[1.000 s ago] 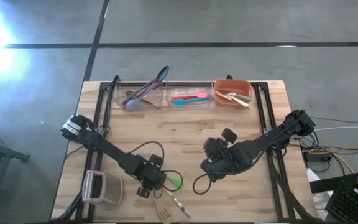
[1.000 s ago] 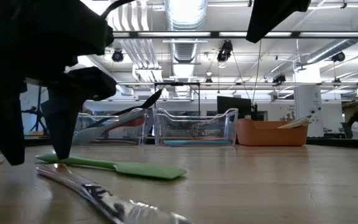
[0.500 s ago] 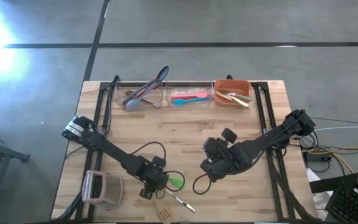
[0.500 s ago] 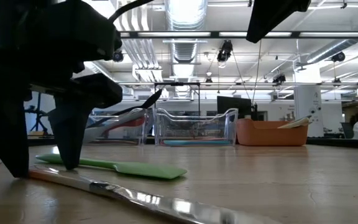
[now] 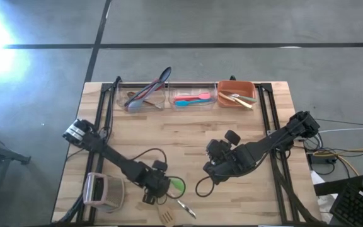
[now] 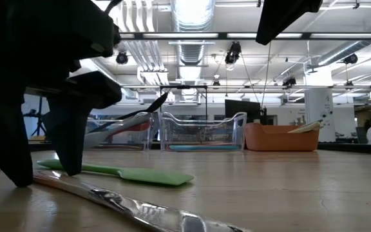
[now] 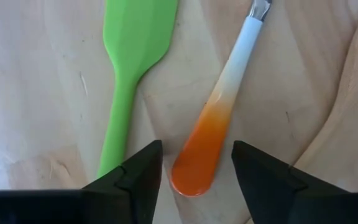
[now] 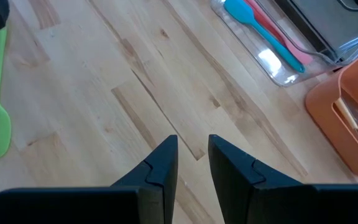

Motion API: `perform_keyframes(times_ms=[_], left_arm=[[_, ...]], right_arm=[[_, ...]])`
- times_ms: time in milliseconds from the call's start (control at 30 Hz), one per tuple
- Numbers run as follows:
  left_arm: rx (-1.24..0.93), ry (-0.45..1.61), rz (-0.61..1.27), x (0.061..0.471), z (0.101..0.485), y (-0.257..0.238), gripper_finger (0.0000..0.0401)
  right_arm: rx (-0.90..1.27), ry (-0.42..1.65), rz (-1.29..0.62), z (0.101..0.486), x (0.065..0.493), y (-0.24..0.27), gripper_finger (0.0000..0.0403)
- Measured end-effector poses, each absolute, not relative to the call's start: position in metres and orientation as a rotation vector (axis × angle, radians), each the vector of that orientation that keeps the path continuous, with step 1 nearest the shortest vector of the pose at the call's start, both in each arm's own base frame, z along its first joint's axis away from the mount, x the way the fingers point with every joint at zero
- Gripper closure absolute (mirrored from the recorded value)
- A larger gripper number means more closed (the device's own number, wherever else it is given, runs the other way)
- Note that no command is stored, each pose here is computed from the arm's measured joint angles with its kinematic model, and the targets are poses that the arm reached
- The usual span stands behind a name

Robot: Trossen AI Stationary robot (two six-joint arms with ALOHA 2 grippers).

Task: Pick & Place Kitchen Items
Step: Put the orange knife into the orange bin

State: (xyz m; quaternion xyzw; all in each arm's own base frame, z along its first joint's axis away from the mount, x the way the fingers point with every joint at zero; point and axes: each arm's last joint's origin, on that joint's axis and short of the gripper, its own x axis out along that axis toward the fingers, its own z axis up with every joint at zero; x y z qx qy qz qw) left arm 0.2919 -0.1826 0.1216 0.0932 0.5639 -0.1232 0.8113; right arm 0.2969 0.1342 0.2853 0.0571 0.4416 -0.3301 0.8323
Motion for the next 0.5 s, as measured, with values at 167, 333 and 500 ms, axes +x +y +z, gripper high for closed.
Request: perform_keyframes(times_ms=[167,333,500], left_arm=[[0.233,1.239,-0.233,0.29,0.105,-0.186,0.0204],[0.216,1.257,-0.267,0.289,0.104,-0.186,0.0205],[0.214,1.25,-0.307,0.288,0.113,-0.183,0.0206]], right_arm=[[0.12,0.937,-0.7,0.285,0.297,0.134,0.0321],[0.12,0.937,-0.7,0.285,0.297,0.134,0.0321],[0.122,0.936,-0.701,0.285,0.297,0.134,0.0321]])
